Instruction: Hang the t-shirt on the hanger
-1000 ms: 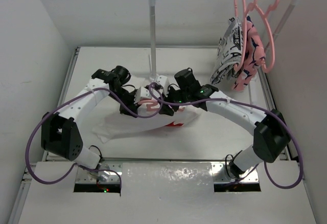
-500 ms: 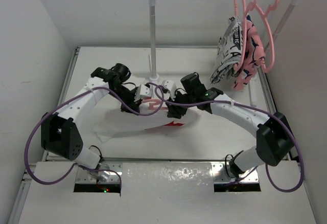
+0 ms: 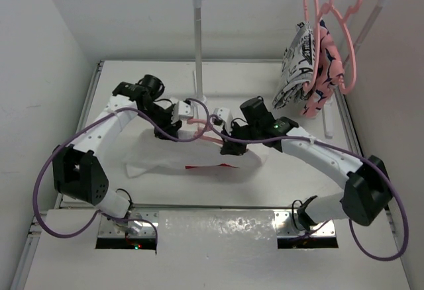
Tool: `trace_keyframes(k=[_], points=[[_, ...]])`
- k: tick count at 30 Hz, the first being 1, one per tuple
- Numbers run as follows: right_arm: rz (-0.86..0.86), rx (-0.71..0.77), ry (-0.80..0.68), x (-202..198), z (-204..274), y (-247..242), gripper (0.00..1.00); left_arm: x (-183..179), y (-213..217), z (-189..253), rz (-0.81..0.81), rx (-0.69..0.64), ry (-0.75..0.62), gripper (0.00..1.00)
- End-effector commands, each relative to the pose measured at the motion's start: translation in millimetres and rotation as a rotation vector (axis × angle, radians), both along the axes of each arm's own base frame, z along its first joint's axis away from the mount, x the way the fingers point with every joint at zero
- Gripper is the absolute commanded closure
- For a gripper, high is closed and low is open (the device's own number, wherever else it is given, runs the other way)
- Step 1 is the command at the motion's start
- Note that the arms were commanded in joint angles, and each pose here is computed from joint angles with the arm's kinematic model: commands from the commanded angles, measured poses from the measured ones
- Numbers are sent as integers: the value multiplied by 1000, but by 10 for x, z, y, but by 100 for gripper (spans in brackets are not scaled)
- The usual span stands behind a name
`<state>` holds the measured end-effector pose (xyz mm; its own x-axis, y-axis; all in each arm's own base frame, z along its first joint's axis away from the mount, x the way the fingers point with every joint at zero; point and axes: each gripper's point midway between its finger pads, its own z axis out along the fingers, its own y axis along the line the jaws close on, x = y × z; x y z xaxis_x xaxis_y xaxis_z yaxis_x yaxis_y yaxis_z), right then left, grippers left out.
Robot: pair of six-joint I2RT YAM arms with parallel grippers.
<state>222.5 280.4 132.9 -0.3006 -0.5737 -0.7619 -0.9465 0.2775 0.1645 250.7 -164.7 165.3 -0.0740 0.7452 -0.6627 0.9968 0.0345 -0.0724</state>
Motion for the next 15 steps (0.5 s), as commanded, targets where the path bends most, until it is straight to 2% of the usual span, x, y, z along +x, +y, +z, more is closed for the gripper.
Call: trace_keyframes(k=[1, 8, 13, 15], points=[[-51, 40, -54, 5, 225, -193, 100, 185, 301, 136, 91, 13, 5, 68], [-65, 54, -68, -105, 468, -388, 100, 226, 443, 7, 135, 38, 54, 35], [-71, 37, -72, -133, 584, -448, 100, 324, 421, -22, 204, 4, 18, 36], [-64, 42, -72, -154, 623, -452, 100, 417, 448, -106, 264, 0, 2, 51]])
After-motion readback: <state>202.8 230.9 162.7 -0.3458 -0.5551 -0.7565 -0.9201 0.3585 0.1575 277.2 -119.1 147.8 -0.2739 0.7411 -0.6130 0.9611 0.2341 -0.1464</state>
